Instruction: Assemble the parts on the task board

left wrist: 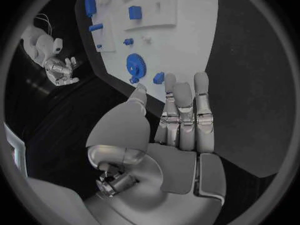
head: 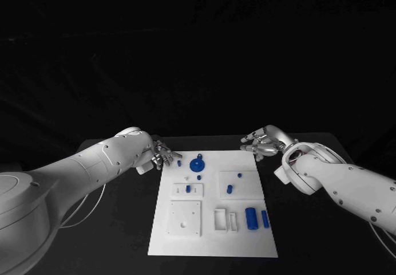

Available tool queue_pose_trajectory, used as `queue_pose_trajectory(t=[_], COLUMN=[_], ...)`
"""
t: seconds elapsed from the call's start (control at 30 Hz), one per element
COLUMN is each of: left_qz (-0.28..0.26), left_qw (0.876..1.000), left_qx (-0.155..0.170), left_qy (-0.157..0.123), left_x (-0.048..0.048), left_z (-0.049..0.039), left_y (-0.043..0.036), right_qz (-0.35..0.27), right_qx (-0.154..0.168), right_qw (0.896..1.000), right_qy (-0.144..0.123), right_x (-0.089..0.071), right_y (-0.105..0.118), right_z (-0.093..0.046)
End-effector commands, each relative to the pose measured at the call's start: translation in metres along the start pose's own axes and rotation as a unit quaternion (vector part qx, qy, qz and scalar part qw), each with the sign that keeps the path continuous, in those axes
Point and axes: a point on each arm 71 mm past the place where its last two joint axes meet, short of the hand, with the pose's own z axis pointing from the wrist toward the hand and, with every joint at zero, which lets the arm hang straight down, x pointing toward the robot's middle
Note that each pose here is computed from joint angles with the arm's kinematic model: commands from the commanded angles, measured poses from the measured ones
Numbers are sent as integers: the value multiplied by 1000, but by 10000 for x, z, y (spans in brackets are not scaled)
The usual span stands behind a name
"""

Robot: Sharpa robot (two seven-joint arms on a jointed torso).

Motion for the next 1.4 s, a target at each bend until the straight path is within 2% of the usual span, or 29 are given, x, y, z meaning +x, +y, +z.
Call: queue_pose_trajectory(t=[0.03, 0.77, 1.4], left_qz=[10, 5, 2], left_qw=[1000, 1000, 999], left_qx=[-6, -5, -2], left_qy=[10, 28, 33], left_x=[43, 128, 146], left_z=[13, 40, 45], left_y=[-8, -4, -13], right_qz=[13, 28, 31], right_qx=[-5, -5, -6], right_qw=[1000, 1000, 999], right_qy=[-6, -12, -17], right_x=[-14, -40, -34], right_y=[30, 68, 78], right_z=[6, 30, 38])
